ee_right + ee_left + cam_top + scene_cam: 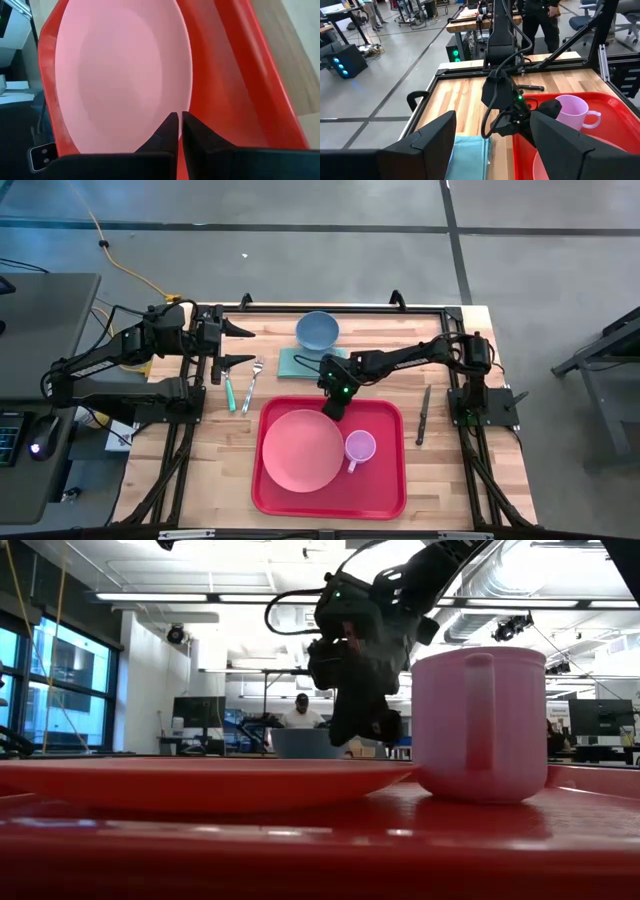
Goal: Set up tray
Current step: Adjust the purple mug
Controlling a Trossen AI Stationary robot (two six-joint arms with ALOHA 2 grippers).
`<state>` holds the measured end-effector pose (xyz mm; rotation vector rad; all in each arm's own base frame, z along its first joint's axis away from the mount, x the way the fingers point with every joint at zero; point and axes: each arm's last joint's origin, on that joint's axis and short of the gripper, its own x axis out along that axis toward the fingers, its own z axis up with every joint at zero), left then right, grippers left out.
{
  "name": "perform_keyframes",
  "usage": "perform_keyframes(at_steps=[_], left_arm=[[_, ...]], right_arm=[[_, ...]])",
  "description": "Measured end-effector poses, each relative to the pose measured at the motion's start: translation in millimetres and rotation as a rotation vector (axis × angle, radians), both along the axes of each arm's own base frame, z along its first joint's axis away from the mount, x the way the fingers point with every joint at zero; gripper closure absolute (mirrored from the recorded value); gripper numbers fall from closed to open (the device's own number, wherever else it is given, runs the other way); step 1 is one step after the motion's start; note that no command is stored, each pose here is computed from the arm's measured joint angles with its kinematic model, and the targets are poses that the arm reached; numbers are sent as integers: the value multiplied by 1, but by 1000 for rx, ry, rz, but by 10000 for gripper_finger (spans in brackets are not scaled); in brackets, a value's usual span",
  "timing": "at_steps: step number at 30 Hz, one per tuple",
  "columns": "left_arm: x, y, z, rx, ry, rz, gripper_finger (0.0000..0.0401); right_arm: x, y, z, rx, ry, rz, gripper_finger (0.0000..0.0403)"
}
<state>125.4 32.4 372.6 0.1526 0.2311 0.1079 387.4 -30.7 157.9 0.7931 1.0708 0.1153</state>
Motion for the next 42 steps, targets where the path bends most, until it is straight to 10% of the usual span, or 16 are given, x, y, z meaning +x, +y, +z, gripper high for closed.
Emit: perform_keyframes(at_steps=[25,42], left_arm=[[0,0,0,-3,0,-12,114],[0,0,0,16,3,-17,114]], right_arm=[[-59,15,117,48,-210,147,399],[-112,55,132,-225,142,-66,206]])
